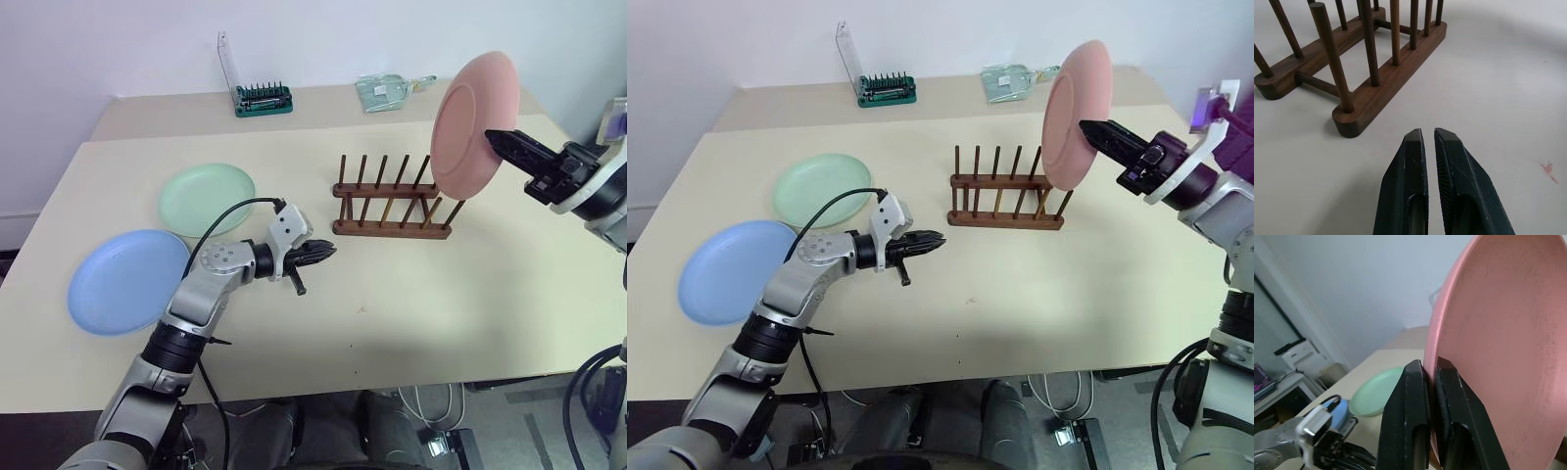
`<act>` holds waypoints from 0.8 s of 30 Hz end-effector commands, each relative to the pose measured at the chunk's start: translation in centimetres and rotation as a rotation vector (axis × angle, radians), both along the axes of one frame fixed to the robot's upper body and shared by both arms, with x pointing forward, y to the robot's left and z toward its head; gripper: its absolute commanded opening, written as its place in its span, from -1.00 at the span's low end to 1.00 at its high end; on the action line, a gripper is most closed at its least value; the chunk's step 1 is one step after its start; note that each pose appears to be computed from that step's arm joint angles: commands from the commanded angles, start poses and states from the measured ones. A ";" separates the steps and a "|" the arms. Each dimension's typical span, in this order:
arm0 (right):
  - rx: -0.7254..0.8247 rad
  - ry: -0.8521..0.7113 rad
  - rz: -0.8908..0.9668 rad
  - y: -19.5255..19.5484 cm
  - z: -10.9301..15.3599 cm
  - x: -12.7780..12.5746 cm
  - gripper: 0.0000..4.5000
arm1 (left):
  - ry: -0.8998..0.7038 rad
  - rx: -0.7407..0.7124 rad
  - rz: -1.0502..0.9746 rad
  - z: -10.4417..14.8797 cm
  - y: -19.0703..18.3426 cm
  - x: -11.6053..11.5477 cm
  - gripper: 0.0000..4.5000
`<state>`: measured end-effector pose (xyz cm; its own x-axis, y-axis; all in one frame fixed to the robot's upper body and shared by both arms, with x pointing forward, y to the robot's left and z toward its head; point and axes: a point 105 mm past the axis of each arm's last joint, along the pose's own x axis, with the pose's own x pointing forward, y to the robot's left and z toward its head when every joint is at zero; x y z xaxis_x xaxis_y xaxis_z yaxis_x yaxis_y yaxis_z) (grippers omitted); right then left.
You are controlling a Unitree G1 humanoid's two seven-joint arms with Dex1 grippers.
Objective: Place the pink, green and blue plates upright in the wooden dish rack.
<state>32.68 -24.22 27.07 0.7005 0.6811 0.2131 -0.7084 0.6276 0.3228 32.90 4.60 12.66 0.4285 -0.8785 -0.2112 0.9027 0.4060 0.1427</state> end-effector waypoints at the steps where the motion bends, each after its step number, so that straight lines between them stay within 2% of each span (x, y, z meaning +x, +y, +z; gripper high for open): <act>1: 0.011 -0.005 0.011 0.1 0.4 0.0 -0.98 | -0.032 -0.028 -0.019 1.2 -0.1 -0.4 -0.85; 3: -0.008 0.020 -0.009 0.0 -0.4 0.4 -0.98 | -0.031 -0.027 -0.023 1.2 -0.1 -0.5 -0.85; 6: -0.009 0.007 -0.067 -0.5 -0.1 1.3 -0.58 | -0.030 -0.032 -0.025 1.3 -0.2 -0.4 -0.85; 10: -0.033 -0.048 -0.196 -1.7 1.0 2.4 0.32 | -0.030 -0.034 -0.026 1.4 -0.1 -0.5 -0.85; 14: -0.127 -0.140 -0.305 -2.9 2.3 2.4 0.32 | -0.029 -0.039 -0.023 1.5 -0.1 -0.6 -0.85; 16: -0.219 -0.230 -0.419 -4.3 3.9 2.0 0.32 | -0.025 -0.075 0.007 2.1 0.5 -0.5 -0.85; 18: -0.342 -0.346 -0.503 -5.1 6.2 0.9 0.35 | -0.050 -0.200 0.121 4.5 2.1 0.5 -0.60; 20: -0.400 -0.409 -0.491 -4.4 7.4 -0.1 0.35 | -0.075 -0.301 0.243 6.5 4.0 1.6 -0.27; 22: -0.460 -0.477 -0.381 -1.6 8.1 -1.6 0.35 | -0.140 -0.353 0.494 8.5 7.8 3.6 0.19; 24: -0.539 -0.530 -0.197 2.6 7.7 -3.4 0.35 | -0.155 -0.418 0.780 10.2 13.0 5.0 0.64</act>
